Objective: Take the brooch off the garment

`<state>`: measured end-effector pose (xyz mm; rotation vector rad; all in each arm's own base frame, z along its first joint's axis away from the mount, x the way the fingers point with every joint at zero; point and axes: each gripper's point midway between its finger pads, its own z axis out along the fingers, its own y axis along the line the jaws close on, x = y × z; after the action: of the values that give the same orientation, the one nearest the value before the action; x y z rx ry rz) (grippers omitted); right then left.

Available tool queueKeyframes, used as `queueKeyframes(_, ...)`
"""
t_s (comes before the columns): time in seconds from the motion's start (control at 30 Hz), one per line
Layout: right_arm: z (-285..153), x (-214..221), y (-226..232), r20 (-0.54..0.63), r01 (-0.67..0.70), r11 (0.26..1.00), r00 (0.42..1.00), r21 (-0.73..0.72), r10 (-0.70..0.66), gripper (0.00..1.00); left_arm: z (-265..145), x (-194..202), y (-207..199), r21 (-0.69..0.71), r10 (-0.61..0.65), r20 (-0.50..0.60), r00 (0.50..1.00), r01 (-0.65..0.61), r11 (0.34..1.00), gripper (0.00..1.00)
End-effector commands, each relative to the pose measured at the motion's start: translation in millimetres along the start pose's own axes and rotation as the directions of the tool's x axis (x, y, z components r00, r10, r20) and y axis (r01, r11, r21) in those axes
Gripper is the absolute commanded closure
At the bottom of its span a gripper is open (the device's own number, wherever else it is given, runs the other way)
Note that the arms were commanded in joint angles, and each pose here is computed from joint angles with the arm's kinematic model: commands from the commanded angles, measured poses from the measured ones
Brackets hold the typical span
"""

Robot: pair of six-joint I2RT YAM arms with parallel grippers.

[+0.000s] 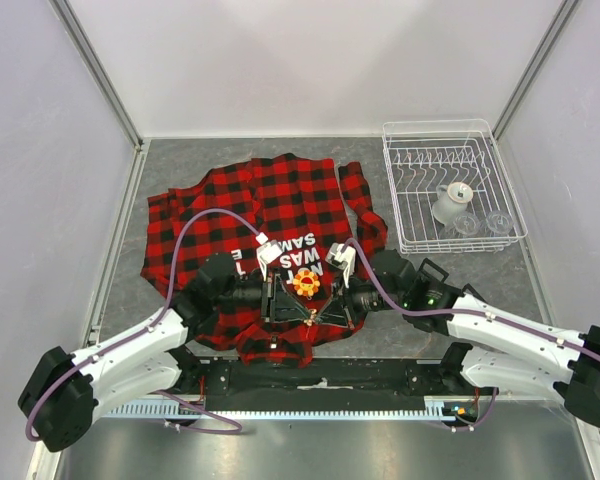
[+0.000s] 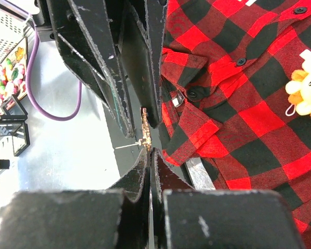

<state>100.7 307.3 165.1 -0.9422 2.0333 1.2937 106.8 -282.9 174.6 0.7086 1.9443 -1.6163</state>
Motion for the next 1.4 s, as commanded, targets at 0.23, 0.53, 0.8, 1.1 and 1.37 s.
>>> queueKeyframes(0.23, -3.6, -8.6, 2.6, 0.045, 0.035, 0.999, 0.998, -0.006, -0.035, 1.00, -2.1, -3.6, -4.3, 0.017, 0.000, 0.004, 1.000, 0.000, 1.000, 0.80)
queueKeyframes(0.53, -2.4, -11.9, -4.9, 0.060, -0.013, 0.999, 0.998, 0.043, 0.011, 0.71, -4.2, -15.2, -5.3, -0.008, -0.014, 0.048, 0.999, 0.014, 1.000, 0.98)
queueKeyframes(0.8, -0.3, -18.5, -6.6, 0.189, -0.146, 0.989, 0.972, 0.032, 0.137, 0.06, -14.9, -47.1, 14.2, -0.202, -0.046, 0.216, 0.975, 0.090, 0.975, 0.98)
queueKeyframes(1.1, 16.7, -36.5, 31.1, 0.242, -0.271, 0.937, 0.915, -0.221, 0.322, 0.02, -23.0, -62.1, 23.1, -0.237, -0.066, 0.342, 0.937, 0.154, 0.959, 0.98)
queueKeyframes(1.37, 17.3, -56.1, 49.7, 0.264, -0.280, 0.900, 0.889, -0.333, 0.375, 0.02, -22.8, -62.2, 25.8, -0.231, -0.076, 0.356, 0.931, 0.167, 0.958, 0.98)
